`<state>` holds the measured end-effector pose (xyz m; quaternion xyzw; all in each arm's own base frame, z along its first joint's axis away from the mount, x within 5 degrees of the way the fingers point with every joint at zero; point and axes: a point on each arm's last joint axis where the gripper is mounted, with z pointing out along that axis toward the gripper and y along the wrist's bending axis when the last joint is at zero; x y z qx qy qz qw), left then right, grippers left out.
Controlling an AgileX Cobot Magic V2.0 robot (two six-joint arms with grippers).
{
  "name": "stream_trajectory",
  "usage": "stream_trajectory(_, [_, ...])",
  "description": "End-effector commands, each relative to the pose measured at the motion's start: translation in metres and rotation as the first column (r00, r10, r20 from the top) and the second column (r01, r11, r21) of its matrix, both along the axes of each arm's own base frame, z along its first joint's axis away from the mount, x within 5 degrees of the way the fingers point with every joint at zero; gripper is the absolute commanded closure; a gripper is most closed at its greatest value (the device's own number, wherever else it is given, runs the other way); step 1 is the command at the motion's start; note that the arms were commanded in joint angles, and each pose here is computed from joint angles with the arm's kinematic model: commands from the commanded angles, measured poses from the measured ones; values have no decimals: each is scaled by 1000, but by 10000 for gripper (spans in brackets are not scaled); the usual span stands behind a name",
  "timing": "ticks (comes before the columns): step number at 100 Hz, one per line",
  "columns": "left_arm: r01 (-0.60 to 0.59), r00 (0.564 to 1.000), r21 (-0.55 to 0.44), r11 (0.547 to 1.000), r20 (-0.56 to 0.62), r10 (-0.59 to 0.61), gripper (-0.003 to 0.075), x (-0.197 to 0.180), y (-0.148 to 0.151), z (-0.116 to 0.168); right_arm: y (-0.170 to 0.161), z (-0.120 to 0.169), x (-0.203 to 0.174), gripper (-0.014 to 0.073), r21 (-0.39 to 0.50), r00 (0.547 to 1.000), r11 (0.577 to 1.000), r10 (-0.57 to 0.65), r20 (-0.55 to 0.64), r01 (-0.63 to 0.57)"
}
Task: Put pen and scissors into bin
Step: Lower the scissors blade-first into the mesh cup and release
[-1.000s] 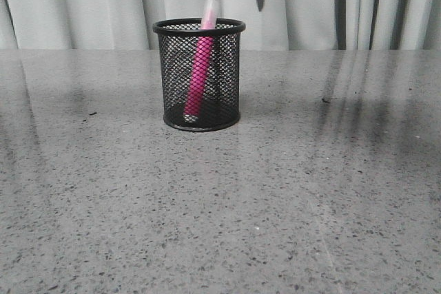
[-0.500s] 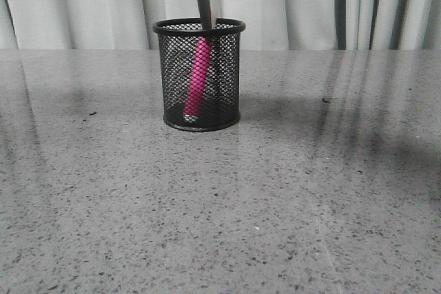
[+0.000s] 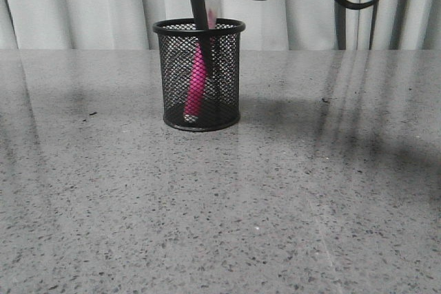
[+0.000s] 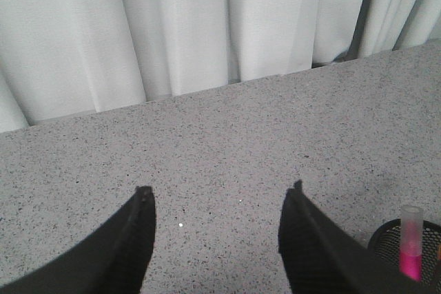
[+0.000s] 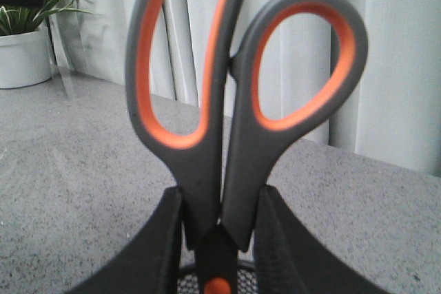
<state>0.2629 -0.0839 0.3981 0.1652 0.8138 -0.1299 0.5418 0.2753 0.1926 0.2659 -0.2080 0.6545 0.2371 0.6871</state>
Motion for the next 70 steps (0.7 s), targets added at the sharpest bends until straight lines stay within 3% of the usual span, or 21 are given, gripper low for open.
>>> stream_trajectory(1, [-21, 994, -49, 999, 109, 27, 356, -6, 3, 24, -3, 22, -6, 667, 74, 992, 997, 3, 123, -12])
stream_trajectory(20, [-21, 994, -49, 999, 109, 27, 356, -6, 3, 24, -6, 17, -11, 640, 89, 990, 996, 6, 141, -19])
stream_trajectory(49, [-21, 994, -49, 999, 109, 27, 356, -6, 3, 24, -5, 16, -10, 367, 82, 991, 996, 7, 132, -17])
stream_trajectory(70, [-20, 994, -48, 999, 106, 25, 356, -6, 3, 23, -5, 17, -11, 344, 86, 990, 996, 8, 140, -20])
